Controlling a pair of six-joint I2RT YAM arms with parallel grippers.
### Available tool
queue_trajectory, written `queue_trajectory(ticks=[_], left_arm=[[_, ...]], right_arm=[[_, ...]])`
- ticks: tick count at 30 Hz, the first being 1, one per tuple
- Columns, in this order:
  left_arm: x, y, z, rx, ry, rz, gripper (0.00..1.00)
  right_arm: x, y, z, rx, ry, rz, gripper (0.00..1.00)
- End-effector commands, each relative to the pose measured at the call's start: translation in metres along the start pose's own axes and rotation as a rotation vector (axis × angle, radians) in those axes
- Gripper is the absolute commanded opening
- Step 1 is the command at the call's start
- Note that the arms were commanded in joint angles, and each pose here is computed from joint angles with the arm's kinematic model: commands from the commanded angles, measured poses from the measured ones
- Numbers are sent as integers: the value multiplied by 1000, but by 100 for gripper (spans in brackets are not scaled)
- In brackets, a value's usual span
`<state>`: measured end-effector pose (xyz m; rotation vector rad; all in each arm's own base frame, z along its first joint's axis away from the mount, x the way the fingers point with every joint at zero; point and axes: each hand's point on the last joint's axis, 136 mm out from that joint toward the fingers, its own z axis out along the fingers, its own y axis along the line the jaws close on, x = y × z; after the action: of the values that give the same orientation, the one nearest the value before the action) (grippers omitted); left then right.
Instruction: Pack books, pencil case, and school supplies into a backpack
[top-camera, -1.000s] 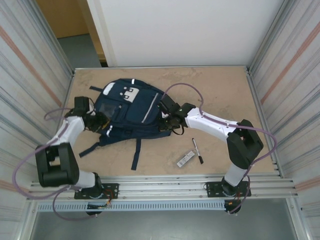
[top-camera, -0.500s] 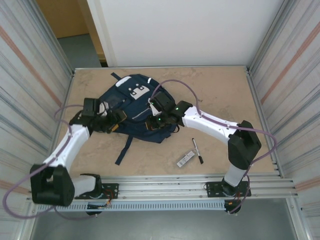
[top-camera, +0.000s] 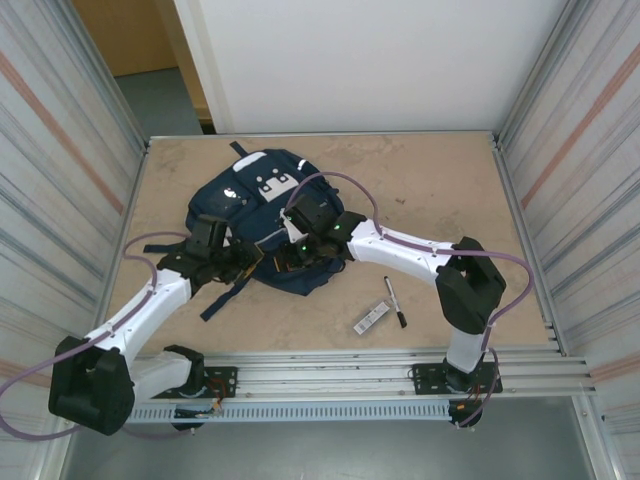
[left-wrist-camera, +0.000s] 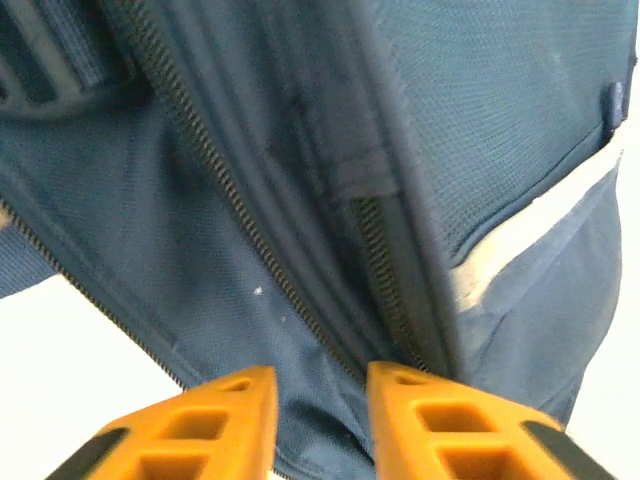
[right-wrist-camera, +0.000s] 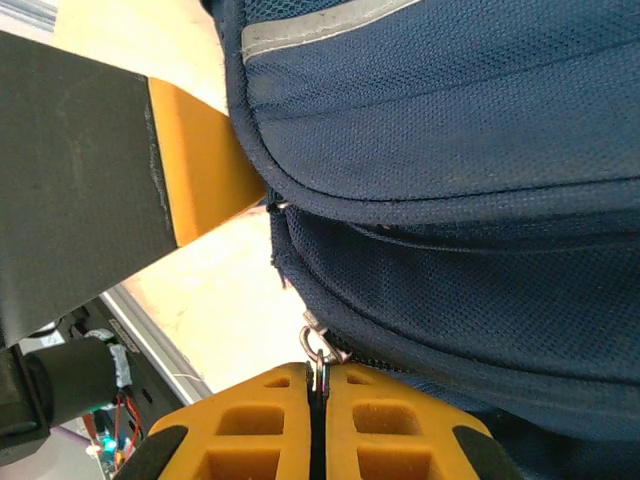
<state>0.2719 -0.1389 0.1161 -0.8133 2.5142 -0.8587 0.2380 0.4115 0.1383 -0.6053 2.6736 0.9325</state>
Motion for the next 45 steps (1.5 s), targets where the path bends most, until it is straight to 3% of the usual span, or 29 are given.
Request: queue_trajectory(ticks=[1, 3, 5, 6, 11, 16, 21, 29, 45], left_arm=[[-29, -5, -9, -31, -141, 17, 18], [-34, -3, -14, -56, -170, 21, 25], [-34, -7, -13, -28, -171, 5, 51], [-32, -11, -11, -7, -164, 1, 53], [-14, -22, 2, 66, -59, -19, 57], [-9, -27, 10, 63, -70, -20, 61], [-14, -34, -1, 67, -198, -10, 62], [-19, -28, -18, 100, -311, -53, 62], [-12, -19, -26, 108, -456, -124, 67]], right_arm=[[7, 18, -10, -80, 0, -37, 0], [11, 12, -12, -81, 9, -27, 0], [14, 11, -16, -94, 8, -18, 0], [14, 12, -17, -100, 3, -18, 0], [11, 24, -16, -152, 9, -7, 0], [12, 40, -12, -171, 16, -35, 0], [15, 43, -10, -175, 29, -28, 0], [18, 42, -8, -157, 29, -28, 0], [17, 48, 4, -157, 51, -32, 0]])
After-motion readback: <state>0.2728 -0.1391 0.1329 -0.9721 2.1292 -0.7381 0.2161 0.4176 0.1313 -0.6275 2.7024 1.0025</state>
